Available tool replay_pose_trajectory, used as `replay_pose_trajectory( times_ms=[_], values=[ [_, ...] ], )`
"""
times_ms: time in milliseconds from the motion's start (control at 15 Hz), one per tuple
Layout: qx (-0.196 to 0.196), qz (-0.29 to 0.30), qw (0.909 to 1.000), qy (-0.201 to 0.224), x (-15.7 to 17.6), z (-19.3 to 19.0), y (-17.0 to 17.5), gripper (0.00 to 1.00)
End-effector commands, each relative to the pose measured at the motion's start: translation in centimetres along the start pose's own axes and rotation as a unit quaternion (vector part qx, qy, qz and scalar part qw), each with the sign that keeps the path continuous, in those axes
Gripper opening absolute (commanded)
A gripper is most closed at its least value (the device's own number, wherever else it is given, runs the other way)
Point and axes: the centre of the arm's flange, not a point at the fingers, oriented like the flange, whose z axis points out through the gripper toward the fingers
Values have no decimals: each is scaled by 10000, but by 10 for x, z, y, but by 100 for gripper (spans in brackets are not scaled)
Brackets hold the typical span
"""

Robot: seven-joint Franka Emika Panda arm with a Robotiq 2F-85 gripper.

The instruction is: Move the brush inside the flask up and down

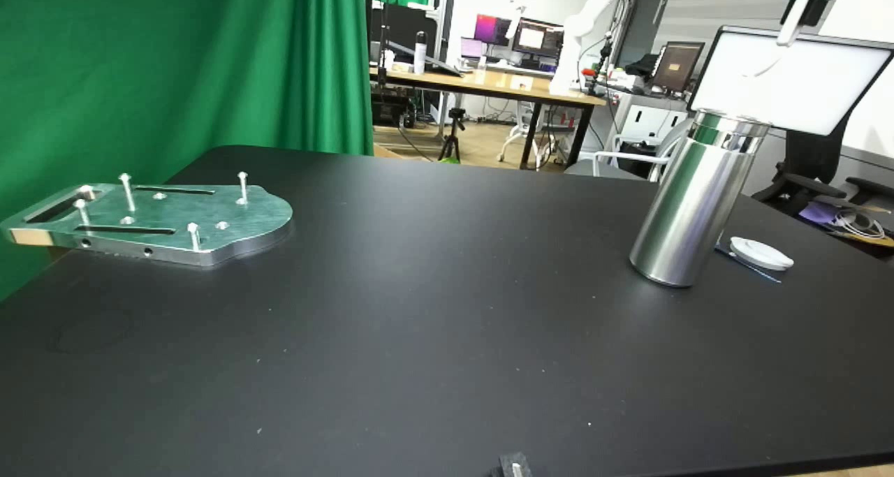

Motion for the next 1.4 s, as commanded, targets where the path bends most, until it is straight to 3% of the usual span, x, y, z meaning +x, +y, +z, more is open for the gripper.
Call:
replay_pose_trajectory(
  times_ms=[0,133,867,1333],
  values=[
    [74,-125,9996,259,-11,-26,7,4],
    [46,-164,9994,303,-13,-24,4,4],
    [-798,-286,9958,354,-5,73,-27,4],
    [-749,-585,9941,525,-21,54,-18,4]
  ],
)
